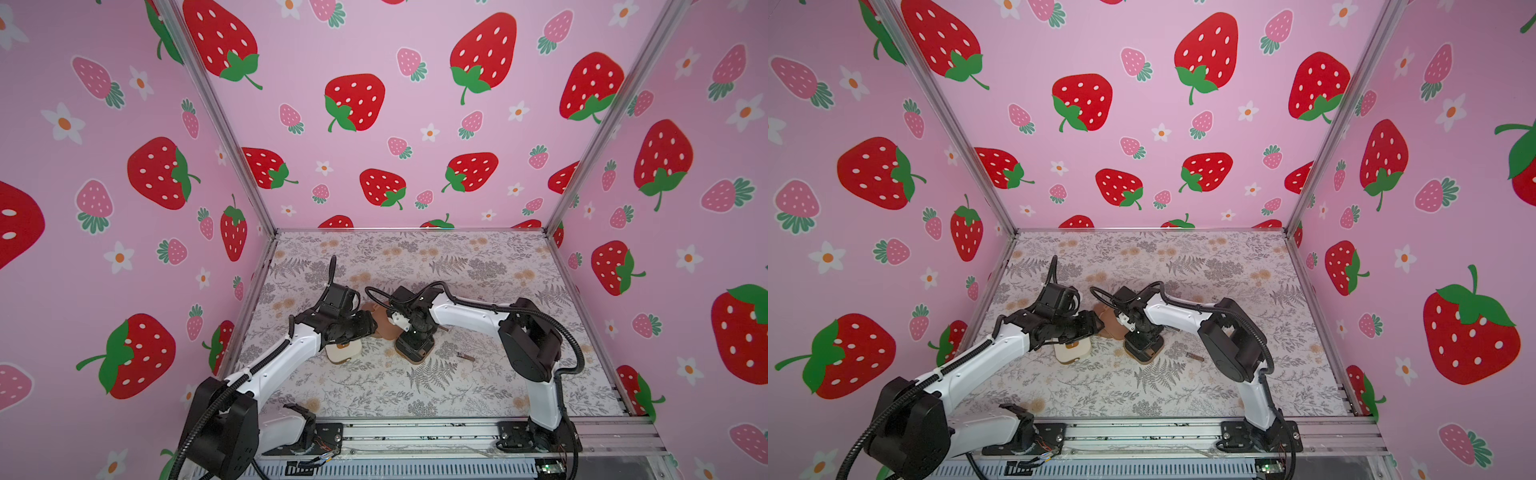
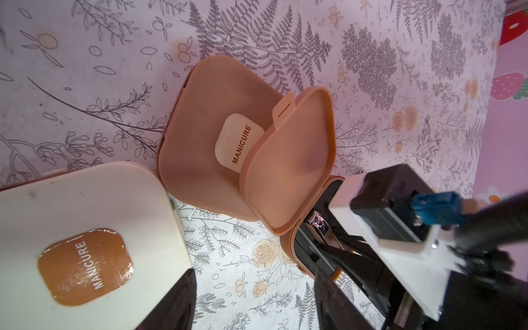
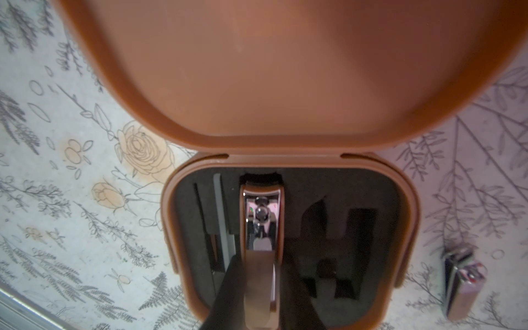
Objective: Organize nail clipper sets
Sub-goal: Place the nail clipper in the storage box.
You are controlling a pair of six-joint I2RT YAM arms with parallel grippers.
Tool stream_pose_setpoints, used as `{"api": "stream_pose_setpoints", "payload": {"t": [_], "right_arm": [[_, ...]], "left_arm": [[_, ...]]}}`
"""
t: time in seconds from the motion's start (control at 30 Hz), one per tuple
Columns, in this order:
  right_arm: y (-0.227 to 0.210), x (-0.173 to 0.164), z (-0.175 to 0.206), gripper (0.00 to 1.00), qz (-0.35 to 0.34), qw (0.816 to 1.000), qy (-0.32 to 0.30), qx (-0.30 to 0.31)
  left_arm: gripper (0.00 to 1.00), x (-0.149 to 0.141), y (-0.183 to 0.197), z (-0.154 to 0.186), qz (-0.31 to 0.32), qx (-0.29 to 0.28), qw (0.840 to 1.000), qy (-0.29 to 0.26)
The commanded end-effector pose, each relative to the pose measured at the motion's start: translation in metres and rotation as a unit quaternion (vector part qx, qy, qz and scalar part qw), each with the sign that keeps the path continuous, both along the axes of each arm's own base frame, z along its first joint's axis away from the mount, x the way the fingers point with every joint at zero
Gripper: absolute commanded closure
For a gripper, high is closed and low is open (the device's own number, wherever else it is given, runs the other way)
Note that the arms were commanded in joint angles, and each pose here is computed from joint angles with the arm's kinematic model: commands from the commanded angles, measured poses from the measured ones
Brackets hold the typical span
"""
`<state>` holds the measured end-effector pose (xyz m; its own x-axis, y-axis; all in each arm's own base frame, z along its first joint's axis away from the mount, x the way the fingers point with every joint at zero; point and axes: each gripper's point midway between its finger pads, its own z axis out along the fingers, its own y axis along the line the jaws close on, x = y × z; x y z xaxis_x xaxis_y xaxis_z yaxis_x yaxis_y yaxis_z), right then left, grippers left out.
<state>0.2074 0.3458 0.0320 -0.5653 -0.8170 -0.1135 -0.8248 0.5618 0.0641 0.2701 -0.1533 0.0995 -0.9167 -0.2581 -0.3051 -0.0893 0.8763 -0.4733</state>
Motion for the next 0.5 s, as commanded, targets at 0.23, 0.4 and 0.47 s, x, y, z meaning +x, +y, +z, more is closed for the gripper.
{"api": "stream_pose_setpoints", "payload": {"t": [0.23,0.4,0.47], "right_arm": [[0.001,0.010,-0.019,0.99,0.000,1.000,-0.024,0.000],[-0.008,0.009,-0.047,1.00,-0.003,0.999,-0.031,-0.006],[-0.011,0.008,-0.056,1.00,-0.005,0.999,-0.032,-0.007]], "left_arm": [[0.35,-0.007,-0.003,-0.009,-0.012,-0.011,1.000,0.013],[0.35,-0.018,-0.003,-0.016,-0.019,-0.018,0.999,0.029],[0.35,-0.025,-0.005,-0.020,-0.023,-0.023,0.999,0.040]]}}
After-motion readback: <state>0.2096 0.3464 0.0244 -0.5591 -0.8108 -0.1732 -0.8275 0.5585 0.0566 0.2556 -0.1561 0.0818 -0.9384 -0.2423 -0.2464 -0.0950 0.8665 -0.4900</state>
